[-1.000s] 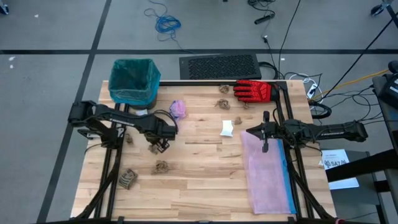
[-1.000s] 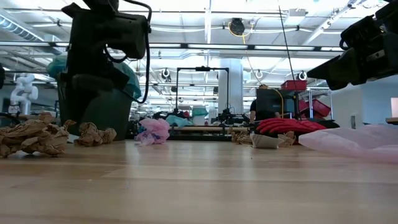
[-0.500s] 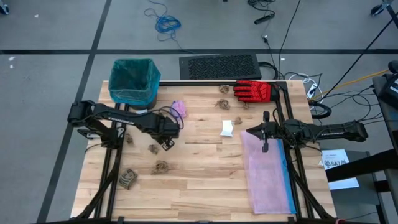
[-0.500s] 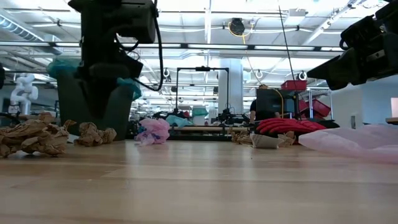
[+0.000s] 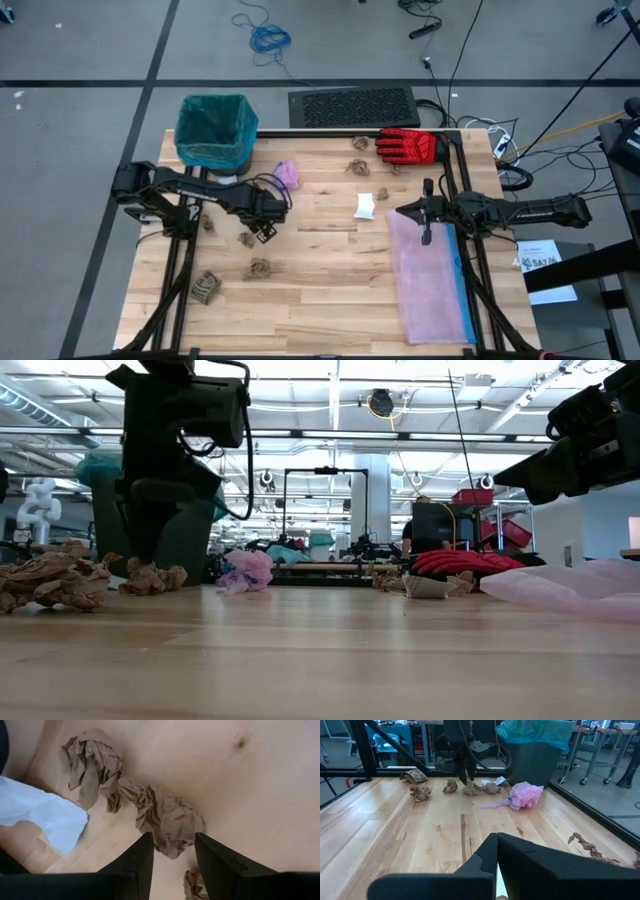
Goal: Place trash/remove bag and relplace
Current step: Put the brown napkin into the black trash bin
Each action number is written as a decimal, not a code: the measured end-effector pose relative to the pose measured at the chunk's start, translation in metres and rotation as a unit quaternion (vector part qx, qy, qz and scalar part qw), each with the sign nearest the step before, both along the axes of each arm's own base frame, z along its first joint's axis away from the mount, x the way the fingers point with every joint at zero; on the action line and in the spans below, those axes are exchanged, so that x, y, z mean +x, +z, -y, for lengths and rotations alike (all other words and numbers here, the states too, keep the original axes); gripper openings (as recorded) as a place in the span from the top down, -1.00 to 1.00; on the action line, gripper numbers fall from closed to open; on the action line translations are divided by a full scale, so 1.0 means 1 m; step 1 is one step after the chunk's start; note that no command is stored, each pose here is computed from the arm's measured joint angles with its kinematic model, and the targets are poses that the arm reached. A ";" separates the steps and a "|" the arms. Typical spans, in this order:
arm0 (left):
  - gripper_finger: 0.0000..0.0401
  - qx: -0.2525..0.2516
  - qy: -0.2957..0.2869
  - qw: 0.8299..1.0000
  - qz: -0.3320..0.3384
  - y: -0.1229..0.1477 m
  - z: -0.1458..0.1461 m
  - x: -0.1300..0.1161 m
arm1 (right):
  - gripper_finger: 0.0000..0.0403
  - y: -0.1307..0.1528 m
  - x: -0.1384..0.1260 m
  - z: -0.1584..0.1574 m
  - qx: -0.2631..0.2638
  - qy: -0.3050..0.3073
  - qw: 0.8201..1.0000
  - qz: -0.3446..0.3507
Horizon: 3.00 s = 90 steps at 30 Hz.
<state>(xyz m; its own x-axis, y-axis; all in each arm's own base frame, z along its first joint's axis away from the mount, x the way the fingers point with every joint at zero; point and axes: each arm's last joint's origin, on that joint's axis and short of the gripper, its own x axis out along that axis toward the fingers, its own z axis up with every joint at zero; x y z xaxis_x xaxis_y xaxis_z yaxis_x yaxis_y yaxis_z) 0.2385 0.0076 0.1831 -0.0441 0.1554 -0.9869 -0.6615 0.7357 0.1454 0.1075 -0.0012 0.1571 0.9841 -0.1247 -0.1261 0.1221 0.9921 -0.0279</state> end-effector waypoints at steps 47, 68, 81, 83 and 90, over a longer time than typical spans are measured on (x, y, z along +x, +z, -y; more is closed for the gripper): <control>0.18 0.044 -0.186 0.980 0.052 0.011 -0.012 0.025 | 1.00 0.000 0.000 0.000 0.000 0.000 1.000 0.000; 0.29 0.008 -0.193 0.980 -0.054 -0.052 -0.029 0.043 | 1.00 0.000 0.000 0.000 0.000 0.000 1.000 0.000; 0.98 0.009 -0.161 0.982 -0.098 0.008 -0.028 0.043 | 1.00 0.000 0.000 0.000 0.000 0.000 1.000 0.000; 0.95 0.007 -0.144 0.983 -0.116 0.010 -0.028 0.039 | 1.00 0.000 0.000 0.000 0.000 0.000 1.000 0.000; 0.73 0.000 -0.150 0.978 -0.145 0.001 -0.027 0.030 | 1.00 0.000 0.000 0.000 0.000 0.000 1.000 0.000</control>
<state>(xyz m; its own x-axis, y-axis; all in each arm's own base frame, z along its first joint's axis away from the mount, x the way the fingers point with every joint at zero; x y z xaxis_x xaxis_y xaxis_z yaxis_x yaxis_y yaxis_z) 0.2685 0.0343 0.1838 -0.2746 0.2047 -0.9395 -0.3475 0.8899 0.2955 0.1074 -0.0012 0.1571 0.9841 -0.1250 -0.1258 0.1225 0.9921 -0.0279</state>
